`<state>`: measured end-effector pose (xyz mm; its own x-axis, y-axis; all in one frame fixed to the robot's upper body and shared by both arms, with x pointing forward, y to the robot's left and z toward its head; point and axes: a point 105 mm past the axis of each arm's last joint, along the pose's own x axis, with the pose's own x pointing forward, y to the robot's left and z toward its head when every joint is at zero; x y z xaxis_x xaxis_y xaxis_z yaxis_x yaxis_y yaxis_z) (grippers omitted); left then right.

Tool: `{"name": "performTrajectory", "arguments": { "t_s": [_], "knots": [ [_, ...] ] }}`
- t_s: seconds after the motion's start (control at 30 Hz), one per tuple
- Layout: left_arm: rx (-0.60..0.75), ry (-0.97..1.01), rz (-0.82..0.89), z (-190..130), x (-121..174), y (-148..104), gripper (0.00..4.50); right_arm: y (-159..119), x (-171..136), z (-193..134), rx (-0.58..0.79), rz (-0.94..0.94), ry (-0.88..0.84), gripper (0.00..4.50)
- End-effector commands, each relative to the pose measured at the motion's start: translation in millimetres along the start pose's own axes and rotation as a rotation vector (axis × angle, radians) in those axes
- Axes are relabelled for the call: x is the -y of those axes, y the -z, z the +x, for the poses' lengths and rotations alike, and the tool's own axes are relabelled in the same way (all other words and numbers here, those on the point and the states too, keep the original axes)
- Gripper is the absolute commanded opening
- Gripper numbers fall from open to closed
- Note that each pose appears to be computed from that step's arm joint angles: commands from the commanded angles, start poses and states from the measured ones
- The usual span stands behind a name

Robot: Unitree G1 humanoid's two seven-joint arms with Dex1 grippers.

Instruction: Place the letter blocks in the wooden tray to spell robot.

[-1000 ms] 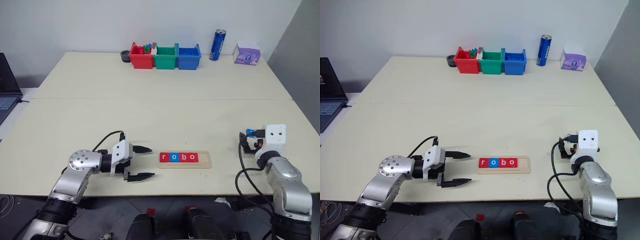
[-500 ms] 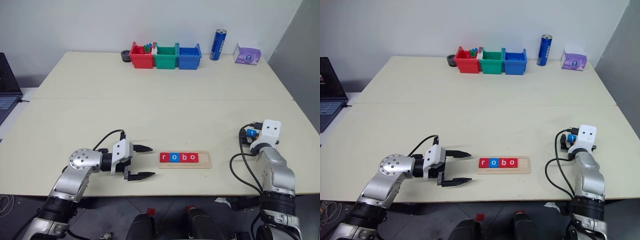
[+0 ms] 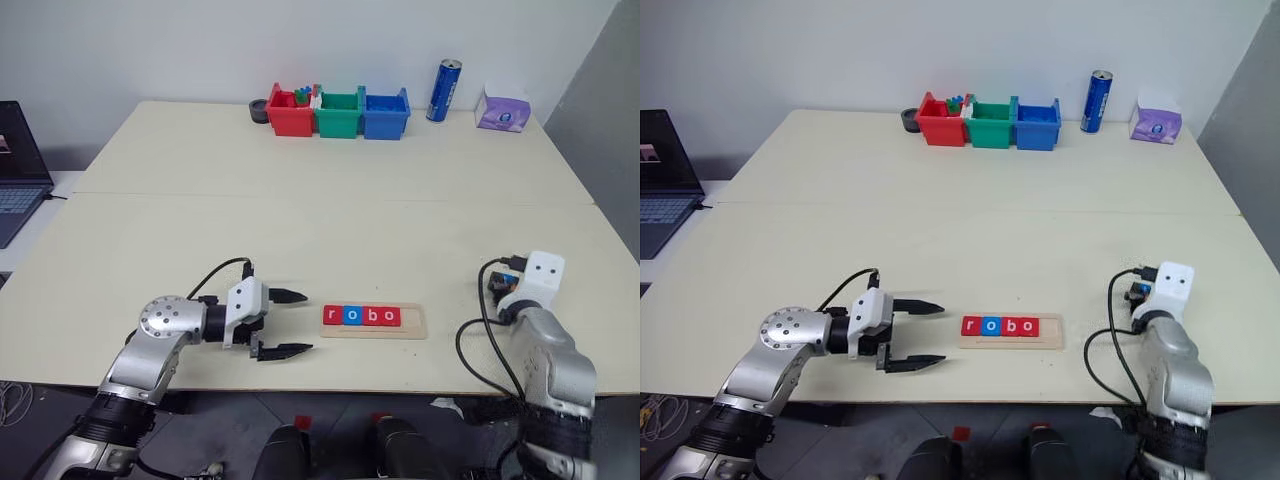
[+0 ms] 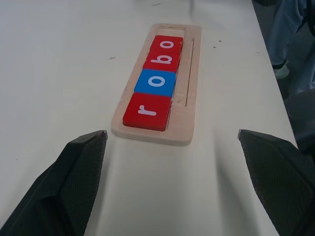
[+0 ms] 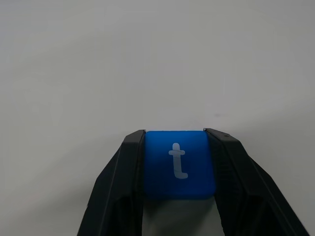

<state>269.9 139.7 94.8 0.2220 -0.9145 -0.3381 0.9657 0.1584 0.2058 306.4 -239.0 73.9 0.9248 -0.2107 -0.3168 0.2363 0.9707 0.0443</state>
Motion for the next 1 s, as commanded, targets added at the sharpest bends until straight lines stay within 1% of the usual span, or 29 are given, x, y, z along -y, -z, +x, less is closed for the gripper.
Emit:
{"name": "performTrajectory", "arguments": {
  "t_s": [0.03,0.13,0.2,0.4,0.5,0.57,0.6,0.77,0.8,0.87,0.93,1.0],
  "knots": [
    [0.016,0.001,0.038,-1.5,-2.0,-12.8,4.50,9.6,-31.6,-30.0,-0.038,-0.006,-0.127,1.47],
    [0.014,0.005,0.034,-2.9,-2.4,-12.1,4.50,20.0,-47.1,-49.6,-0.068,0.003,-0.161,1.47],
    [0.012,0.010,0.032,-2.8,-2.9,-11.0,4.50,22.8,-55.0,-55.1,-0.077,0.020,-0.172,1.47],
    [0.009,0.015,0.032,-2.7,-4.6,-7.4,4.50,33.7,-58.0,-59.4,-0.130,0.023,-0.150,1.47],
    [0.008,0.016,0.034,-2.6,-3.8,-5.4,4.50,39.1,-58.2,-60.5,-0.145,0.063,-0.139,1.47],
    [0.009,0.016,0.034,-2.4,-3.1,-4.6,4.50,37.0,-57.4,-60.3,-0.131,0.080,-0.125,2.22],
    [0.009,0.016,0.033,-2.7,-2.6,-3.7,4.50,32.4,-58.5,-59.9,-0.110,0.081,-0.131,2.47],
    [0.006,0.012,0.030,-5.1,-2.2,1.2,4.50,-4.7,-63.4,-59.9,0.032,0.044,-0.182,4.20],
    [0.006,0.012,0.030,-5.3,-2.2,1.7,4.50,-11.5,-64.0,-59.8,0.054,0.028,-0.197,4.48],
    [0.006,0.012,0.030,-5.3,-2.3,2.5,4.50,-29.2,-60.0,-56.1,0.102,-0.006,-0.227,4.48],
    [0.007,0.013,0.030,-5.2,-2.2,3.0,4.50,-44.2,-54.4,-51.5,0.122,-0.047,-0.278,4.48],
    [0.008,0.015,0.030,-4.5,-2.4,3.0,4.50,-51.4,-57.3,-50.9,0.102,-0.100,-0.416,4.48]
  ]
}}
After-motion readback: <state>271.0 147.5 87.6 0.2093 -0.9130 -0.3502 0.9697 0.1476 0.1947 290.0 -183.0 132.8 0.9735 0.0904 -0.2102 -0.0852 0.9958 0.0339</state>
